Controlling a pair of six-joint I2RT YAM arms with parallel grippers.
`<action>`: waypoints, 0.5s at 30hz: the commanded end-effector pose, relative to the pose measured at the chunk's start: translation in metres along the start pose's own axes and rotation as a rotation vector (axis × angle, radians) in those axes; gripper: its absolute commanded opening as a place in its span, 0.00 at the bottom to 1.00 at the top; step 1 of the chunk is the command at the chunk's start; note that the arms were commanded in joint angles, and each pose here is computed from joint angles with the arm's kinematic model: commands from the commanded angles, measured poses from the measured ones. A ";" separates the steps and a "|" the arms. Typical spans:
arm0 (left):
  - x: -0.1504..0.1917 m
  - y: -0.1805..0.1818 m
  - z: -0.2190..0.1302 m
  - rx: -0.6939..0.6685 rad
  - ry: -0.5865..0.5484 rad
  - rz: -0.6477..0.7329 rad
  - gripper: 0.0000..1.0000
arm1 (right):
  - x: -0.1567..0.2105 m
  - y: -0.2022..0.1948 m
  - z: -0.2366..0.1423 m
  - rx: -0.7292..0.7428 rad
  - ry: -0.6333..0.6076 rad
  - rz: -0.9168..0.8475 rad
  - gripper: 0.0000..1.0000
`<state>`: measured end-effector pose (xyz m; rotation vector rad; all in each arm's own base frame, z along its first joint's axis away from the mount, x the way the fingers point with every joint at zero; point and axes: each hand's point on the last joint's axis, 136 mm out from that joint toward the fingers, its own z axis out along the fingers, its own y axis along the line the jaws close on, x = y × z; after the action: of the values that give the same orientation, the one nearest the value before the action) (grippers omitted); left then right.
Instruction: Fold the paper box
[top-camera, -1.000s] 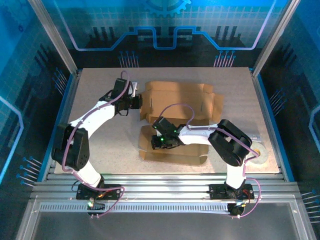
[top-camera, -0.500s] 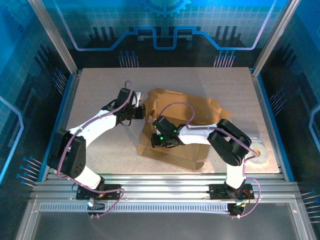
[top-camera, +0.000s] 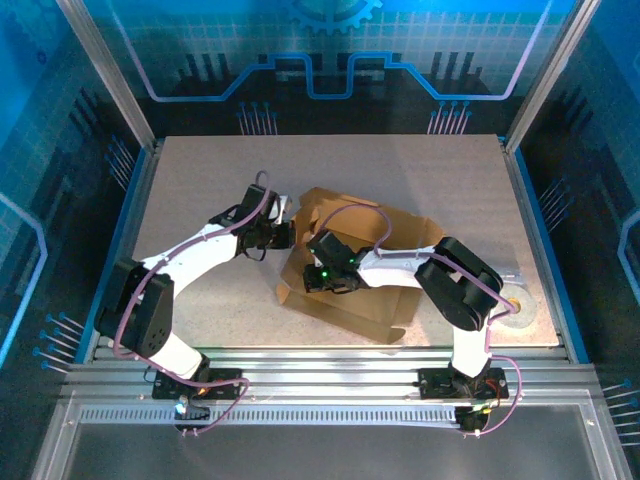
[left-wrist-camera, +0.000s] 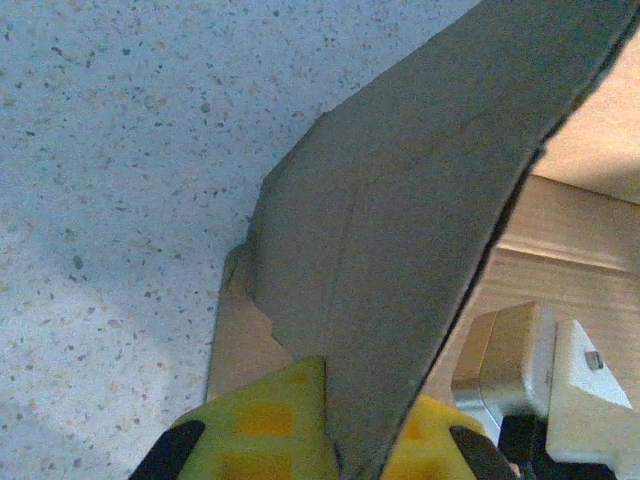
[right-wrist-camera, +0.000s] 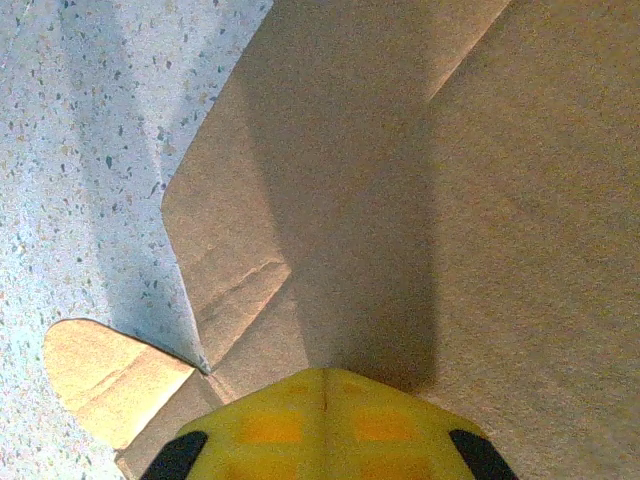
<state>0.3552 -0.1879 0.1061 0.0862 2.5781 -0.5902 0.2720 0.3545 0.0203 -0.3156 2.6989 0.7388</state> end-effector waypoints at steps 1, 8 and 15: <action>0.031 0.006 0.006 -0.041 0.157 -0.035 0.05 | -0.006 -0.012 -0.010 0.020 -0.013 -0.034 0.00; 0.018 0.005 0.005 -0.067 0.162 -0.025 0.05 | 0.002 -0.029 -0.038 0.045 0.003 -0.093 0.10; 0.015 -0.003 0.006 -0.048 0.176 -0.038 0.05 | 0.017 -0.050 -0.048 0.131 0.043 -0.126 0.15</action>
<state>0.3626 -0.1918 0.1117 0.0798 2.6507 -0.5636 0.2681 0.3053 0.0407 -0.4347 2.6774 0.6243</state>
